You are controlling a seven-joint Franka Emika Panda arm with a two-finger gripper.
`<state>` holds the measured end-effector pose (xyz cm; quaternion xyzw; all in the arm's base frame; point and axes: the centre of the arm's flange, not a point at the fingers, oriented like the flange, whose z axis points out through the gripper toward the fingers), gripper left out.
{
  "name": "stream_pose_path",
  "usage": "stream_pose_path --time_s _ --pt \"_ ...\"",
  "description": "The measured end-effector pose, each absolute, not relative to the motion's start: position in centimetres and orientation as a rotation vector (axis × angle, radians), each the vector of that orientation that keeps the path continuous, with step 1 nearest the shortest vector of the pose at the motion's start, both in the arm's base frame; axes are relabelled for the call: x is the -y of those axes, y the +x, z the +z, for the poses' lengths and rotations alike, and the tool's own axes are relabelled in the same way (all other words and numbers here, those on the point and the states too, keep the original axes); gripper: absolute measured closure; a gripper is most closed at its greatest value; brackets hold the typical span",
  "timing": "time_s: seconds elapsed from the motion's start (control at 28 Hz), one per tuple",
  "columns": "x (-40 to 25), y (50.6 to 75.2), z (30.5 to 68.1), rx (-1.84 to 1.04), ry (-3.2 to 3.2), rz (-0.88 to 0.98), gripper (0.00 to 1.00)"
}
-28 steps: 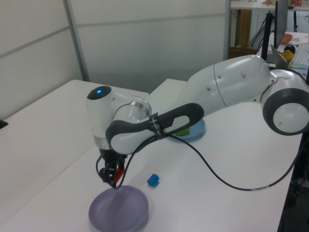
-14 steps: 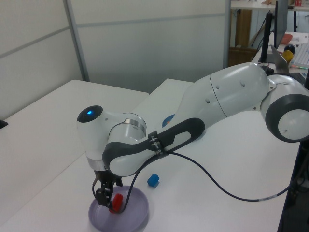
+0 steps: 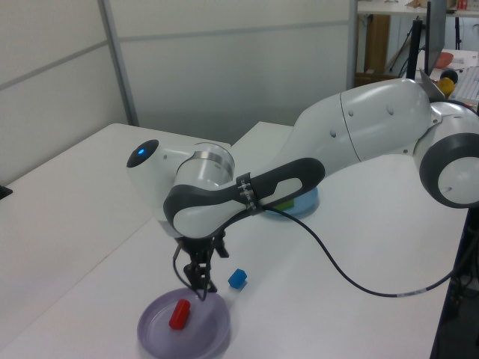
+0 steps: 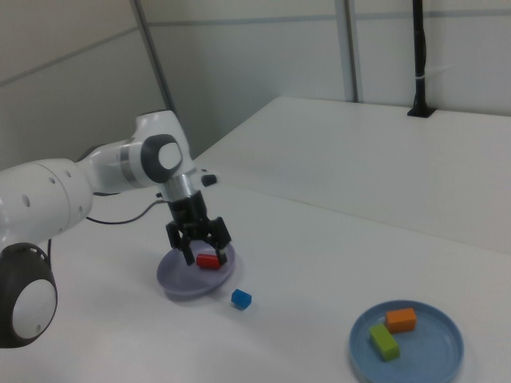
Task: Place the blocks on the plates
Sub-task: 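Move the gripper to the blue block and grasp it, then place the blue block on the lavender plate beside the red block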
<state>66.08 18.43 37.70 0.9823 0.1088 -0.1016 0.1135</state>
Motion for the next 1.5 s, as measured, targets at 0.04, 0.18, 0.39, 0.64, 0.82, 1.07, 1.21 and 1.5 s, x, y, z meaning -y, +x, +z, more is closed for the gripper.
stream_pose_path --time_s 0.04,0.18,0.39,0.64,0.82,1.07,1.21,1.5 --pt "-17.6 66.2 37.4 -0.307 2.875 -0.317 0.00" --pt "-14.3 66.5 35.7 -0.259 2.862 -0.377 0.00" --pt "-11.9 66.9 33.7 -0.215 2.859 -0.427 0.00" --pt "-12.0 66.8 32.0 -0.223 2.850 -0.463 0.00" --pt "-11.9 67.2 30.2 -0.234 2.841 -0.453 0.00" --pt "-11.3 67.7 29.0 -0.229 2.847 -0.436 0.07" --pt "-11.3 67.9 29.4 -0.228 2.851 -0.422 0.23" --pt "-11.6 68.4 30.7 -0.228 2.860 -0.383 0.56"
